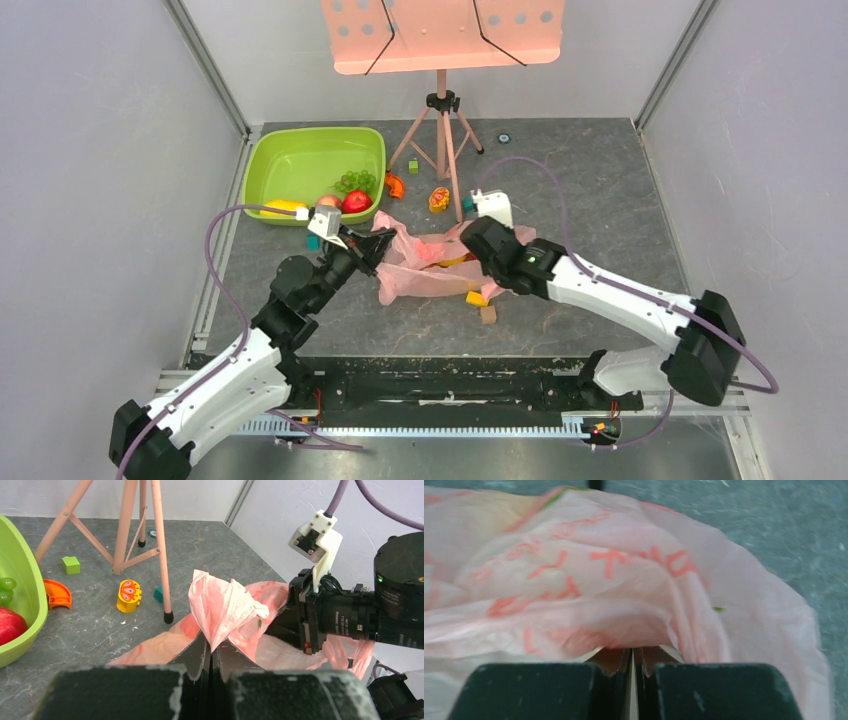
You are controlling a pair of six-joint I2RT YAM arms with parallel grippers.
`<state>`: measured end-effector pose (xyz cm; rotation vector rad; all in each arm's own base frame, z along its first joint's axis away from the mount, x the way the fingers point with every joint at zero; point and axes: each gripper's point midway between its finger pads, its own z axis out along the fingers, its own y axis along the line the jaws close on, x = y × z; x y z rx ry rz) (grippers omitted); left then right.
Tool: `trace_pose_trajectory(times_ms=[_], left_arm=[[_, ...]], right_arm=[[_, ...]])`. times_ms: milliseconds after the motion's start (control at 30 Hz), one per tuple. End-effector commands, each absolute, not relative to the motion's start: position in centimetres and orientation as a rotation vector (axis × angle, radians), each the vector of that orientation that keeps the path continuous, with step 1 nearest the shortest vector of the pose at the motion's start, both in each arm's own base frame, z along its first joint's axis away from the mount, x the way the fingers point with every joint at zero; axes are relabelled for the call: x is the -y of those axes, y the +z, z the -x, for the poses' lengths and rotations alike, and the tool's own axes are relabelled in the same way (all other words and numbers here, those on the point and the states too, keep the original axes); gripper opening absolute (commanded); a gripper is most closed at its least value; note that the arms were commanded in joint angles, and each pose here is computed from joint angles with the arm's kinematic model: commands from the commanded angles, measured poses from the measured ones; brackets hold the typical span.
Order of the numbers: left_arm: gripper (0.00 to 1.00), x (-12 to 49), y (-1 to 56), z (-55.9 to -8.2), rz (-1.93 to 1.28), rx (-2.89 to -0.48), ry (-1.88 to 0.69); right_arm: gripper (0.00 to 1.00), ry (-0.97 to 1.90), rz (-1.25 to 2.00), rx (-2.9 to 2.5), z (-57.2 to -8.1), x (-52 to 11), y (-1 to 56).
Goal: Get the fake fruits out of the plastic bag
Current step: Adjust the plastic bag at the center of the board.
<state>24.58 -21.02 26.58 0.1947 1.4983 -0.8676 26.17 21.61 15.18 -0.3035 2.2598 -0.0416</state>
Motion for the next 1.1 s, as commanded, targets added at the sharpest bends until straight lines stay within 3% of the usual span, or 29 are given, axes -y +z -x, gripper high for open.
trace_pose_trajectory(times_ms=[0,167,333,500,833,967,1067], left_arm=[[0.02,19.8,27.3,-24.7,-0.179,-1.456,-0.799],[0.02,19.4,26.5,-24.2,-0.164,-1.465,-0.812],[0.03,19.3,25.4,-23.5,-0.157,-1.502,-0.836],[0.38,18.7,26.2,-23.2,-0.142,-1.614,-0.799],[0.62,17.2,32.3,-21.7,-0.164,-1.723,-0.737],[0.63,16.3,35.3,-21.0,-0.190,-1.700,-0.702],[0.43,16.8,37.1,-20.9,-0.279,-1.738,-0.674]], right_arm=[[0.04,-0.050,0.184,-2.237,-26.5,-17.8,15.1],[0.06,-0.017,0.175,-2.239,-25.9,-16.1,13.5],[0.08,0.203,0.250,-2.146,-25.3,-18.3,13.8],[0.08,0.442,0.333,-2.026,-24.9,-21.7,16.4],[0.08,0.634,0.404,-1.945,-25.4,-25.9,20.1],[0.08,0.641,0.396,-1.938,-25.7,-26.3,20.1],[0.08,0.629,0.385,-1.950,-26.1,-26.4,19.8]])
